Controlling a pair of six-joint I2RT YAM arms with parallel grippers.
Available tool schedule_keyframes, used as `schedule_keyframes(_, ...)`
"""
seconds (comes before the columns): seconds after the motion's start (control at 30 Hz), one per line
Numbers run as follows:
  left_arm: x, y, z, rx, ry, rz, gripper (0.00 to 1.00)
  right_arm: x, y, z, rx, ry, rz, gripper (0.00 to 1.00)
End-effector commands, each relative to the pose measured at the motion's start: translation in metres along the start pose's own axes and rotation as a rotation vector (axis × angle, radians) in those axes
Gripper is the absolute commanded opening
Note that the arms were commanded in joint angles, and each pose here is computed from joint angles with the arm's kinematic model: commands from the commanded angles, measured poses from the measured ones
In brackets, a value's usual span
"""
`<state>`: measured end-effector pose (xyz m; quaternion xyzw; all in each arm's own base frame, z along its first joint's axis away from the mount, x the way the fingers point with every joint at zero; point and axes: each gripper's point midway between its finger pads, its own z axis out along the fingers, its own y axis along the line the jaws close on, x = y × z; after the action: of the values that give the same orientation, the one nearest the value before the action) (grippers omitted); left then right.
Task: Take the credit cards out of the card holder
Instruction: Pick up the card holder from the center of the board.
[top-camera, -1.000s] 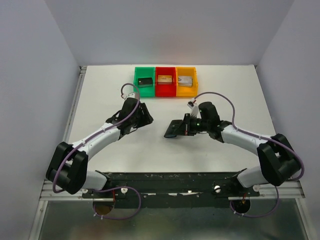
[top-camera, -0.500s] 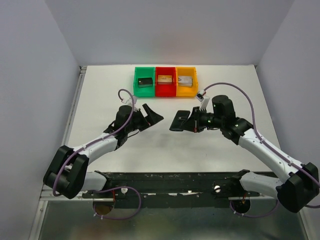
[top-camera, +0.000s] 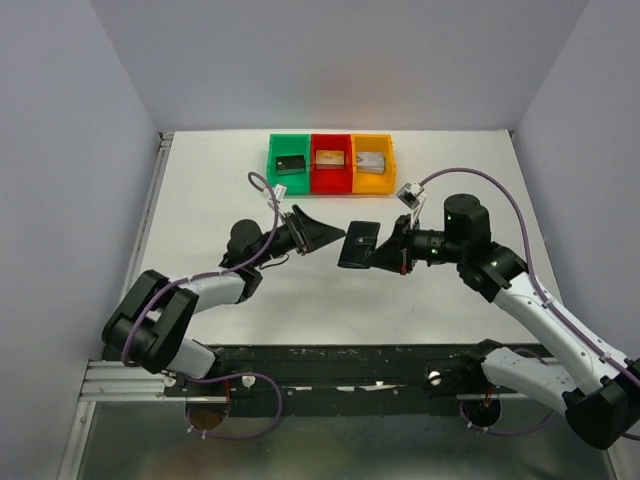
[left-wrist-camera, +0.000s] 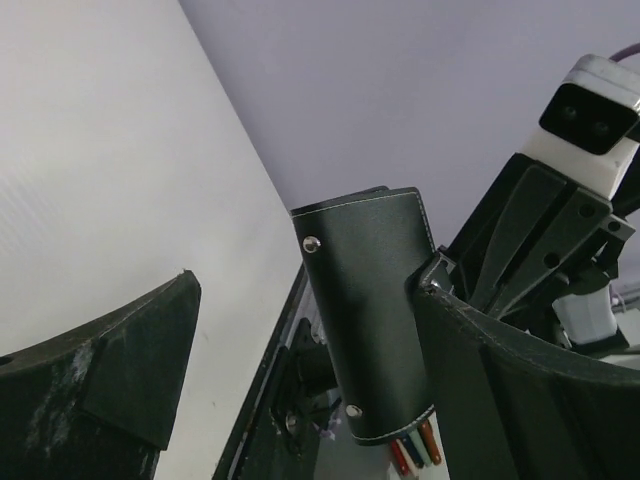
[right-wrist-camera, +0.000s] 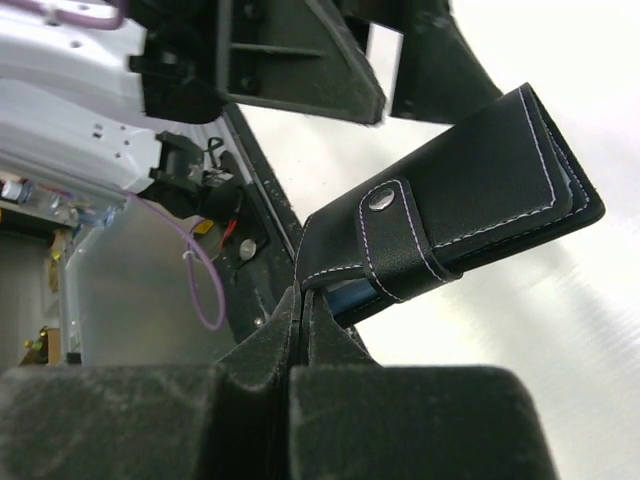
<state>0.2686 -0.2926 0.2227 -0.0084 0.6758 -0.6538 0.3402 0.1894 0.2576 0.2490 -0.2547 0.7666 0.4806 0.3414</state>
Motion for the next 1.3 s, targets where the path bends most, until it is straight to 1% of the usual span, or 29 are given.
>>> schedule_keyframes(0.0, 0.014, -0.033, 0.003, 0.204, 0.076, 0.003, 0.99, -0.004, 0.025, -0.008, -0.117, -0.026, -0.080, 0.01)
schedule_keyframes(0.13, 0.017, -0.047, 0.003, 0.318, 0.085, -0.025, 0.99, -0.005, 0.028, -0.009, -0.130, -0.025, -0.085, 0.01)
schedule_keyframes(0.2, 0.018, -0.051, 0.004, 0.345, 0.093, -0.039, 0.99, -0.004, 0.029, -0.010, -0.137, -0.021, -0.087, 0.00)
schedule_keyframes(0.47, 0.014, -0.076, 0.001, 0.410, 0.083, 0.035, 0.99, 0.002, 0.029, -0.010, -0.153, -0.007, -0.090, 0.01)
schedule_keyframes(0.8, 0.017, -0.106, 0.000, 0.492, 0.109, 0.094, 0.99, 0.009, 0.030, -0.009, -0.171, 0.005, -0.092, 0.00)
schedule_keyframes(0.97, 0.017, -0.118, -0.002, 0.521, 0.111, 0.116, 0.92, 0.010, 0.027, -0.009, -0.163, 0.004, -0.089, 0.00)
schedule_keyframes(1.27, 0.016, -0.129, -0.008, 0.547, 0.112, 0.136, 0.72, 0.010, 0.024, -0.008, -0.144, -0.001, -0.092, 0.00)
